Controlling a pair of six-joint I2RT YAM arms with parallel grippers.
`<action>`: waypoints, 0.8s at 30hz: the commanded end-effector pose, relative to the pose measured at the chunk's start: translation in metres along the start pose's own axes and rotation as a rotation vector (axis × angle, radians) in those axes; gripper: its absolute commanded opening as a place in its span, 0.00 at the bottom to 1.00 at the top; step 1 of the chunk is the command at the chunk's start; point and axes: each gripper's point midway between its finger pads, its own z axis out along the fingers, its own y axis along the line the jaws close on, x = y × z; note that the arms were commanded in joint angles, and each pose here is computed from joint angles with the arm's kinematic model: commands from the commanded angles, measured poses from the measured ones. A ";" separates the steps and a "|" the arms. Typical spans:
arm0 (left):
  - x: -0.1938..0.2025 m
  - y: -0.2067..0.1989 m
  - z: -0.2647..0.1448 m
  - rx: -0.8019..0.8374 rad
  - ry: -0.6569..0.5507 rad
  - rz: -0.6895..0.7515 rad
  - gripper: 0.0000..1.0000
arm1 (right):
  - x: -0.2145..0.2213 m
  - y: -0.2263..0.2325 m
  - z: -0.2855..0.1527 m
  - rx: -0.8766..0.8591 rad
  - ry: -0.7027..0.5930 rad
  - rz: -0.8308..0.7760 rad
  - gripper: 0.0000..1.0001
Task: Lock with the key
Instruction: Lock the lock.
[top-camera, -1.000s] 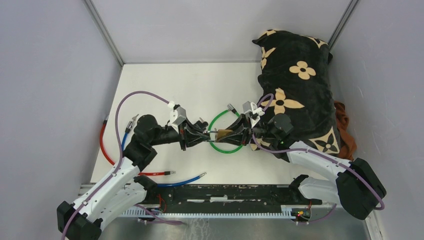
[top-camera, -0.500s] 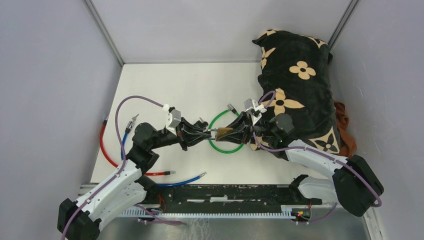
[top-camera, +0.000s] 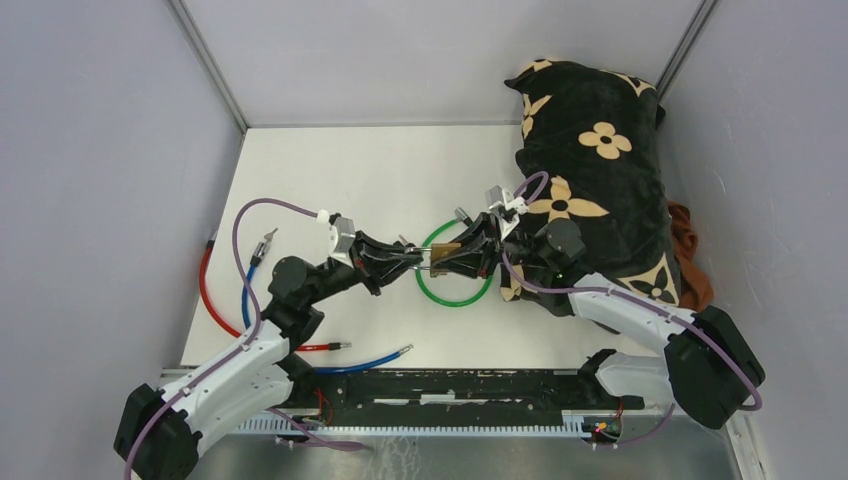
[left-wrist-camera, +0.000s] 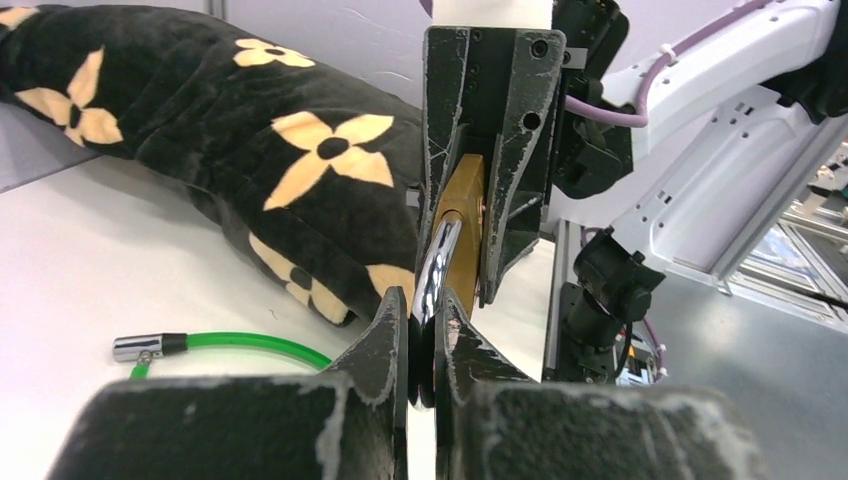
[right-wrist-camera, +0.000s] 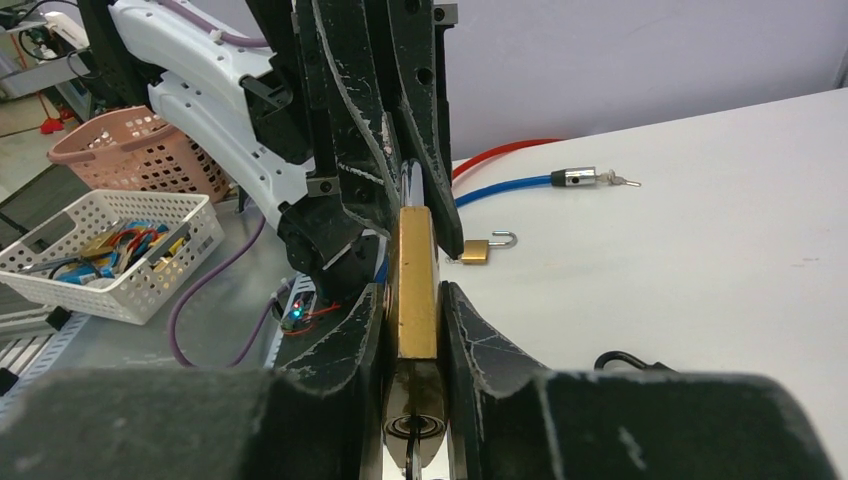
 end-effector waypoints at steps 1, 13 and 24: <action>0.012 -0.017 0.011 0.057 0.035 -0.102 0.02 | -0.045 0.003 0.027 0.004 -0.133 -0.120 0.00; 0.040 -0.034 0.015 0.098 0.106 -0.193 0.02 | -0.057 -0.007 0.048 0.002 -0.151 -0.126 0.00; 0.033 -0.061 0.023 0.229 0.118 -0.128 0.02 | -0.012 -0.021 0.060 -0.014 -0.024 -0.087 0.00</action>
